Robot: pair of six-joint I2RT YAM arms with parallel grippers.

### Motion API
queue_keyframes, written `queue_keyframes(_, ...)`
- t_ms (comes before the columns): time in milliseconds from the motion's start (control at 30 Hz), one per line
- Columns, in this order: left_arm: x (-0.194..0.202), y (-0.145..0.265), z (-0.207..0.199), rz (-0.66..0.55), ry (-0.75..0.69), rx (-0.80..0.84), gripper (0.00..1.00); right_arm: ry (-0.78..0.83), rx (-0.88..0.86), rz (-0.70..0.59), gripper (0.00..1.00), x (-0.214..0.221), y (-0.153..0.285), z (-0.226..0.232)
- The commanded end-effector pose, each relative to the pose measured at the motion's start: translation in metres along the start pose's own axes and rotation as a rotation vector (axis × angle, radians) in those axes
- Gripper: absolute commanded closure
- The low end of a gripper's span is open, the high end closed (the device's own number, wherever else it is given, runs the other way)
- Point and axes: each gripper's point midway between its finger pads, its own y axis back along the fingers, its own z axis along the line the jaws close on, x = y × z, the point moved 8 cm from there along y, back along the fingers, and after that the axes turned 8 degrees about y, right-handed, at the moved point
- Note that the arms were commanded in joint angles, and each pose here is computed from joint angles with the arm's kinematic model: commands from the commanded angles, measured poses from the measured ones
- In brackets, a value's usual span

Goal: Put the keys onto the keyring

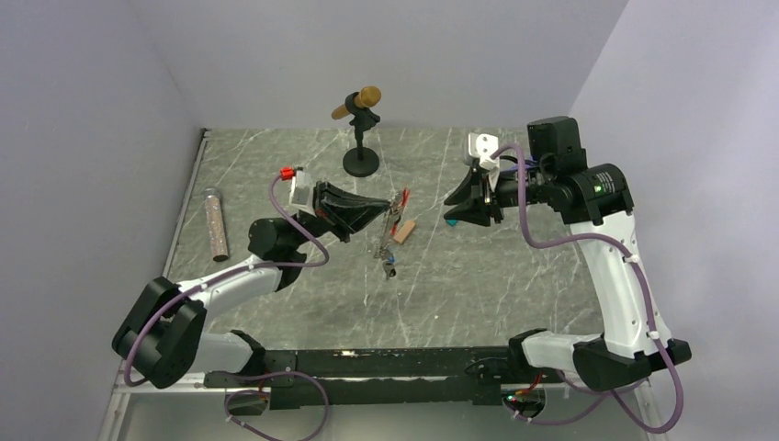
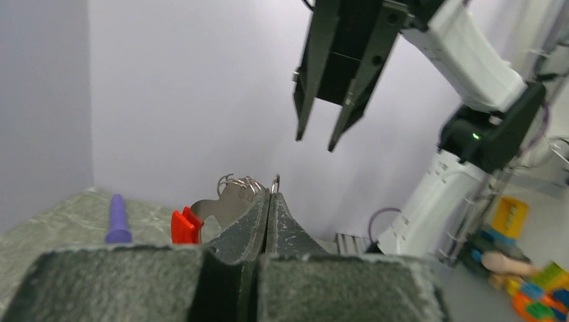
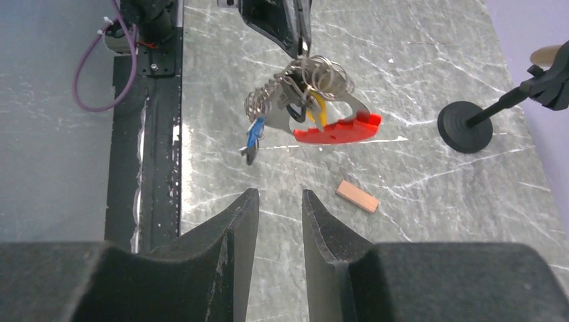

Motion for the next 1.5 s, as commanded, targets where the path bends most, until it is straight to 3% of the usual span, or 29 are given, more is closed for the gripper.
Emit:
queue_keyframes(0, -0.008, 0.013, -0.029, 0.1, -0.075, 0.303, 1.0, 0.012, -0.068, -0.081, 0.64, 0.0, 0.003, 0.014)
queue_keyframes(167, -0.016, 0.006, -0.037, 0.178, -0.148, 0.416, 1.0, 0.037, -0.183, -0.172, 0.6, 0.006, -0.002, 0.032)
queue_keyframes(333, -0.021, 0.004, -0.041, 0.243, -0.263, 0.497, 1.0, 0.062, -0.208, -0.179, 0.59, 0.013, -0.003, 0.039)
queue_keyframes(567, -0.018, 0.01, -0.031, 0.391, -0.439, 0.443, 1.0, 0.059, -0.237, -0.176, 0.58, 0.025, -0.007, 0.047)
queue_keyframes(633, -0.019, 0.008, -0.021, 0.434, -0.491, 0.364, 1.0, 0.049, -0.24, -0.178, 0.58, 0.03, -0.009, 0.048)
queue_keyframes(700, -0.018, 0.009, -0.008, 0.493, -0.45, 0.213, 1.0, 0.037, -0.238, -0.172, 0.58, 0.037, -0.013, 0.048)
queue_keyframes(900, 0.017, 0.029, 0.034, 0.587, -0.118, -0.223, 1.0, -0.032, -0.139, -0.13, 0.57, 0.07, -0.024, 0.044)
queue_keyframes(1033, 0.039, 0.038, 0.057, 0.618, 0.033, -0.406, 1.0, -0.088, -0.036, -0.087, 0.57, 0.1, -0.017, 0.041)
queue_keyframes(1300, 0.04, 0.029, 0.097, 0.589, 0.09, -0.633, 1.0, -0.166, 0.129, -0.078, 0.56, 0.149, -0.008, 0.04)
queue_keyframes(1467, 0.052, 0.077, 0.125, 0.617, 0.143, -0.888, 1.0, -0.218, 0.196, -0.099, 0.55, 0.175, -0.002, 0.042)
